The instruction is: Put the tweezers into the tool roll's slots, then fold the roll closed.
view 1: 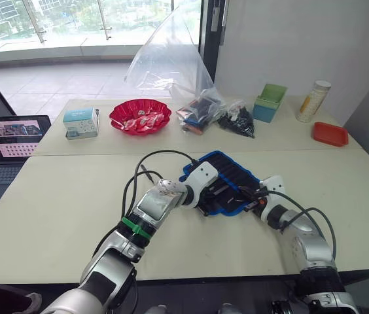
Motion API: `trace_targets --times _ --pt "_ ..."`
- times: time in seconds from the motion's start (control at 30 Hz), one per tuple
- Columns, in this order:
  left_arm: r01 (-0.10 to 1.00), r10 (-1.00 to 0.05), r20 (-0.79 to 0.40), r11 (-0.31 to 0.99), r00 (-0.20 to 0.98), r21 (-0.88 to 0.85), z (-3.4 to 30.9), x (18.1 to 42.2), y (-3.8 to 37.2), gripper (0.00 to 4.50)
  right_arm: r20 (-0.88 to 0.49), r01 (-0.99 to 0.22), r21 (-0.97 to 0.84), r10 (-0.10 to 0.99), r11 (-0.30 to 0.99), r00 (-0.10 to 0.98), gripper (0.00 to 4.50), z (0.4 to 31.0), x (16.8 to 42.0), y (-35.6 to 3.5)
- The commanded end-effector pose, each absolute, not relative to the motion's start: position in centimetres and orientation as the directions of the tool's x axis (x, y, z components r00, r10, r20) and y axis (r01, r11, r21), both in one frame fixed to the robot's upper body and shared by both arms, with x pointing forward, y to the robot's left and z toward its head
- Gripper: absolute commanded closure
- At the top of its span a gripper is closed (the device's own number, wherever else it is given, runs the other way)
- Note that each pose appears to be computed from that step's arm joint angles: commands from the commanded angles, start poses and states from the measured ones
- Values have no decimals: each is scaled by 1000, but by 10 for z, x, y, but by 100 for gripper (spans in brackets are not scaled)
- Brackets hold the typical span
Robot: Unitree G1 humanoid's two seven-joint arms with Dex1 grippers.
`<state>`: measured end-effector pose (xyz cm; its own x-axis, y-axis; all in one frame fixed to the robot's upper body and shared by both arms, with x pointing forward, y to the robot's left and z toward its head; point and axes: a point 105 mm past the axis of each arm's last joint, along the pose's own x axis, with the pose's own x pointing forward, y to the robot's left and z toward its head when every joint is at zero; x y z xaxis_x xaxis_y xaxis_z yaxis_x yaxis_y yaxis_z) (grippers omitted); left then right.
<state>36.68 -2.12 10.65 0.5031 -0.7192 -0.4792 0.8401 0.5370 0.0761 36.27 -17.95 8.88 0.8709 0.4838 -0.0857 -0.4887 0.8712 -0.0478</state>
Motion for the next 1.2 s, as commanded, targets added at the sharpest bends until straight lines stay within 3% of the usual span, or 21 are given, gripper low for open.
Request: trace_targets --times 0.03,0.73,0.87,1.1,1.2 --pt "862 -745 -447 485 496 149 119 370 -37 447 -92 -481 -62 474 875 875 450 89 363 -182" --pt "892 -782 -434 354 448 282 117 388 -76 447 -129 -431 -42 423 901 897 450 74 360 -184" --pt "901 -793 -429 391 434 189 113 388 -80 447 -132 -424 -38 416 905 900 450 74 360 -184" --pt "903 -825 -368 376 428 208 123 387 -89 447 -137 -431 -38 422 902 896 450 74 361 -183" --pt "905 -827 -368 379 425 195 122 388 -79 331 -143 -440 -40 430 897 891 450 73 361 -182"
